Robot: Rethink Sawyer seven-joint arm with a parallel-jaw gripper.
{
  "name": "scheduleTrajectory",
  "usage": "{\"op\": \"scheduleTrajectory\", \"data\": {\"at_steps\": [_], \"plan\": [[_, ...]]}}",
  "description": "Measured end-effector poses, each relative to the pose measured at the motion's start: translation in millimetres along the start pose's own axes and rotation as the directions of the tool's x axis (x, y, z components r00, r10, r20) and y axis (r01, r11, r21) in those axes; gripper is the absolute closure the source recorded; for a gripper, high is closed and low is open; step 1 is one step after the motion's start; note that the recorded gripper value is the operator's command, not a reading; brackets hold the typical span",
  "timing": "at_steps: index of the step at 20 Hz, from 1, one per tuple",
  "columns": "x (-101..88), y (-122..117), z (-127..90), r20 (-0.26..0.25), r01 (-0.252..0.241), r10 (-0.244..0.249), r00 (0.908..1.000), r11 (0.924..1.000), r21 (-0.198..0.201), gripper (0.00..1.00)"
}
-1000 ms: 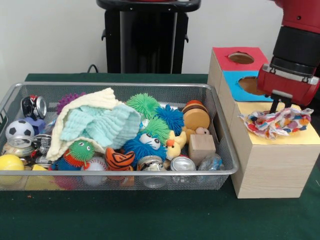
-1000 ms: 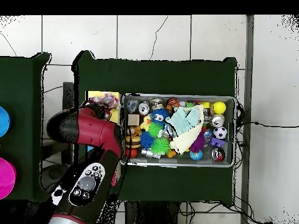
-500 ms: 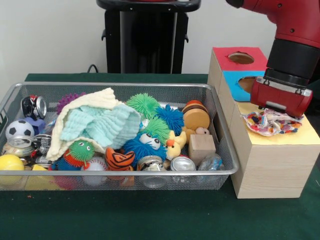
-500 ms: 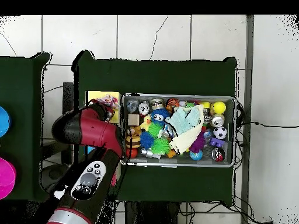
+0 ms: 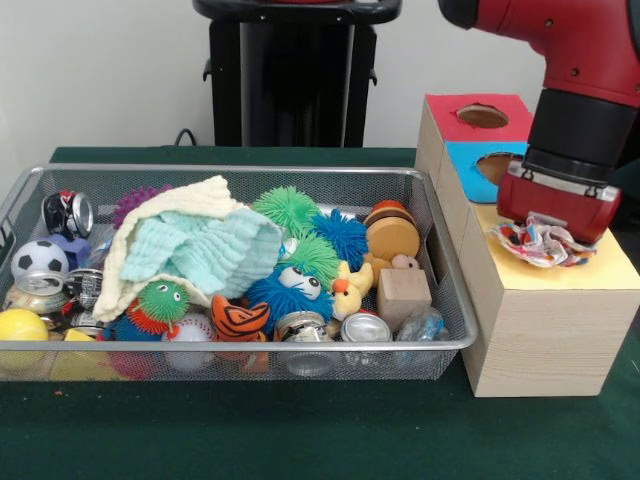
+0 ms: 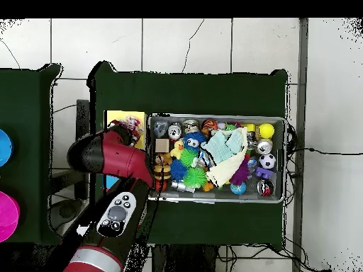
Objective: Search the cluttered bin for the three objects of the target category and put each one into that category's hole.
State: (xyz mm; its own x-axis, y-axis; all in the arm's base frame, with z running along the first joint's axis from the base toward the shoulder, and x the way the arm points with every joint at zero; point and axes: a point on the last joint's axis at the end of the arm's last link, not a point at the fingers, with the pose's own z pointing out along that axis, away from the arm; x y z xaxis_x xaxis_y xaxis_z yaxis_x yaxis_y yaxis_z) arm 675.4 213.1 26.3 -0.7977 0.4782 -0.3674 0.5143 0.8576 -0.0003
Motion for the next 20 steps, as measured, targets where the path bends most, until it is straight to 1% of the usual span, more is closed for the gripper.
{"op": "scheduleTrajectory", "data": {"at_steps": [1, 4, 6, 7, 9, 10, 12, 13, 15, 16, 17, 18, 19, 20], "plan": [[-0.6, -1, 1, -0.007, -0.008, 0.008, 0.9999, 1.0, -0.004, 1.0], [-4.2, -3, 6, -0.049, -0.052, 0.051, 0.9975, 0.9983, -0.026, 1.0], [-6.6, -4, 9, -0.076, -0.079, 0.076, 0.9942, 0.9961, -0.039, 1.0], [-8.3, -6, 10, -0.096, -0.097, 0.092, 0.9911, 0.9942, -0.046, 1.0], [-9.0, -6, 10, -0.109, -0.105, 0.099, 0.9891, 0.9932, -0.051, 1.0], [-10.2, -6, 9, -0.129, -0.113, 0.104, 0.9861, 0.9919, -0.059, 1.0], [-11.3, -7, 10, -0.141, -0.118, 0.108, 0.9842, 0.9911, -0.063, 1.0], [-13.8, -8, 10, -0.167, -0.129, 0.116, 0.9792, 0.9891, -0.071, 1.0], [-15.5, -8, 11, -0.186, -0.139, 0.123, 0.9747, 0.9875, -0.075, 1.0], [-19.9, -10, 12, -0.239, -0.166, 0.142, 0.9606, 0.9827, -0.082, 1.0], [-20.5, -10, 12, -0.249, -0.17, 0.145, 0.9576, 0.9819, -0.083, 1.0], [-22.0, -11, 12, -0.27, -0.18, 0.152, 0.9509, 0.98, -0.084, 1.0], [-22.4, -11, 12, -0.277, -0.183, 0.154, 0.9486, 0.9794, -0.084, 1.0], [-23.9, -11, 13, -0.293, -0.192, 0.159, 0.9428, 0.9776, -0.086, 1.0]]}}
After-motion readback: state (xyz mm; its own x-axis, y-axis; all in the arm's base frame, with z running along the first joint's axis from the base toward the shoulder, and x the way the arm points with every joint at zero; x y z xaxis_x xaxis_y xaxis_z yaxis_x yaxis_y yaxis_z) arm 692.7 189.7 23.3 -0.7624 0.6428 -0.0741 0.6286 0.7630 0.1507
